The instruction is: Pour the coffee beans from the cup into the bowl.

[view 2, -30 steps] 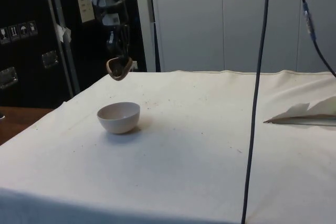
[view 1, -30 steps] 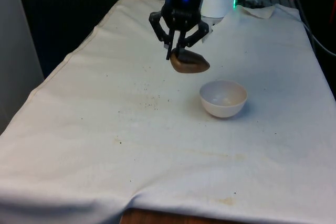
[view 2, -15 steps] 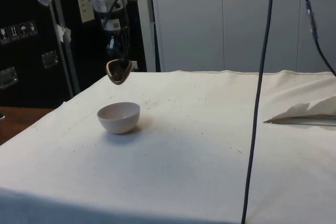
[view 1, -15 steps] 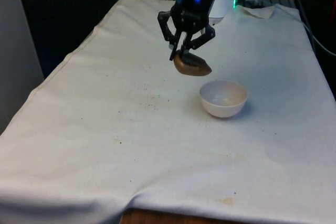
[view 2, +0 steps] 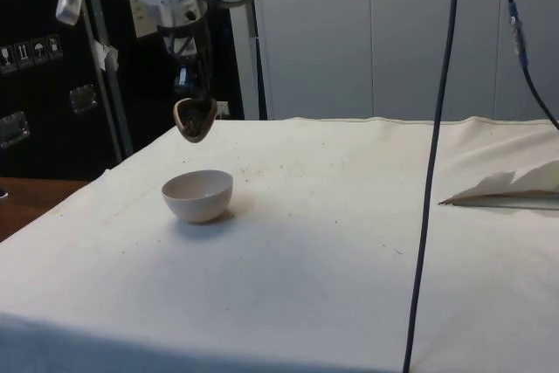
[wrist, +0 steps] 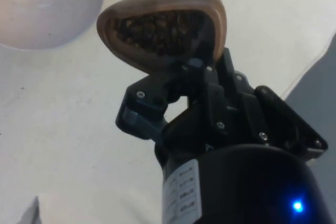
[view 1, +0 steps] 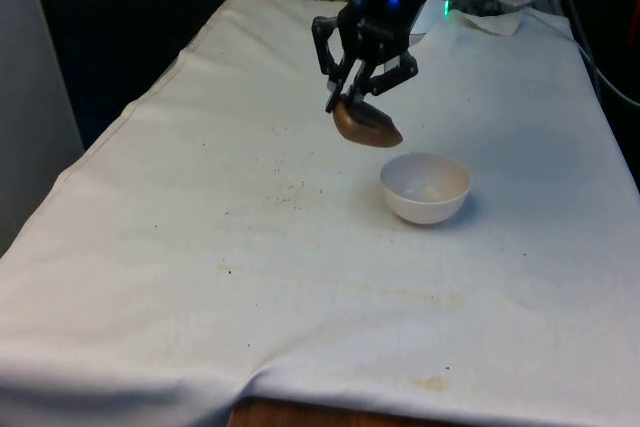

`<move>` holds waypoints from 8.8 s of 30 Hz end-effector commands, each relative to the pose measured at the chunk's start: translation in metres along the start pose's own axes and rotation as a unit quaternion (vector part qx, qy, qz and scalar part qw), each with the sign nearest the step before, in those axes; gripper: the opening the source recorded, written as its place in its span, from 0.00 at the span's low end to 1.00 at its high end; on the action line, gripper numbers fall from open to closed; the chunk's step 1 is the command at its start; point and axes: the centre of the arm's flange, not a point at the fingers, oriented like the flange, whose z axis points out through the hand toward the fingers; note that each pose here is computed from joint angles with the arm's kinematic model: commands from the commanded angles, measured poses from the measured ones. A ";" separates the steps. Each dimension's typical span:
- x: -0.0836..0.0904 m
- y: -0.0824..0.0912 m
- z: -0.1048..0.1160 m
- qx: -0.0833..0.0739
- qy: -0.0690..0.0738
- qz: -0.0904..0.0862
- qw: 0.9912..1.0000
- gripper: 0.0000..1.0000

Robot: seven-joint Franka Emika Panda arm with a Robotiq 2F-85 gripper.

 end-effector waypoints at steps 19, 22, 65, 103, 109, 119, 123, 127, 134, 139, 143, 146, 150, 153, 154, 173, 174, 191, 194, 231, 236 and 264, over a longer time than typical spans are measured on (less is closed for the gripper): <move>-0.008 -0.028 -0.014 -0.075 0.022 0.004 0.997 0.00; -0.011 -0.032 -0.014 -0.084 0.026 0.006 0.996 0.00; -0.033 -0.111 -0.038 -0.220 0.074 0.018 0.972 0.00; -0.050 -0.148 -0.049 -0.316 0.143 0.000 0.938 0.00; -0.057 -0.148 -0.048 -0.327 0.152 -0.007 0.933 0.00; -0.065 -0.150 -0.044 -0.344 0.171 -0.024 0.923 0.00; -0.066 -0.151 -0.043 -0.348 0.177 -0.030 0.920 0.00; -0.068 -0.154 -0.041 -0.356 0.187 -0.043 0.915 0.00; -0.073 -0.157 -0.039 -0.366 0.196 -0.057 0.908 0.00; -0.077 -0.160 -0.038 -0.373 0.200 -0.067 0.903 0.00; -0.080 -0.164 -0.035 -0.384 0.205 -0.079 0.897 0.00; -0.080 -0.164 -0.034 -0.385 0.205 -0.080 0.896 0.00; -0.082 -0.167 -0.031 -0.400 0.214 -0.097 0.886 0.00; -0.082 -0.168 -0.028 -0.407 0.217 -0.103 0.881 0.00; -0.082 -0.167 -0.028 -0.404 0.215 -0.099 0.883 0.00; -0.094 -0.174 -0.026 -0.459 0.237 -0.135 0.845 0.00; -0.094 -0.174 -0.026 -0.461 0.238 -0.136 0.844 0.00; -0.096 -0.186 -0.025 -0.505 0.257 -0.150 0.810 0.00; -0.097 -0.188 -0.024 -0.506 0.258 -0.148 0.809 0.00; -0.101 -0.212 -0.019 -0.569 0.268 -0.161 0.761 0.00; -0.102 -0.212 -0.018 -0.569 0.268 -0.160 0.761 0.00; -0.102 -0.205 -0.011 -0.564 0.269 -0.149 0.767 0.00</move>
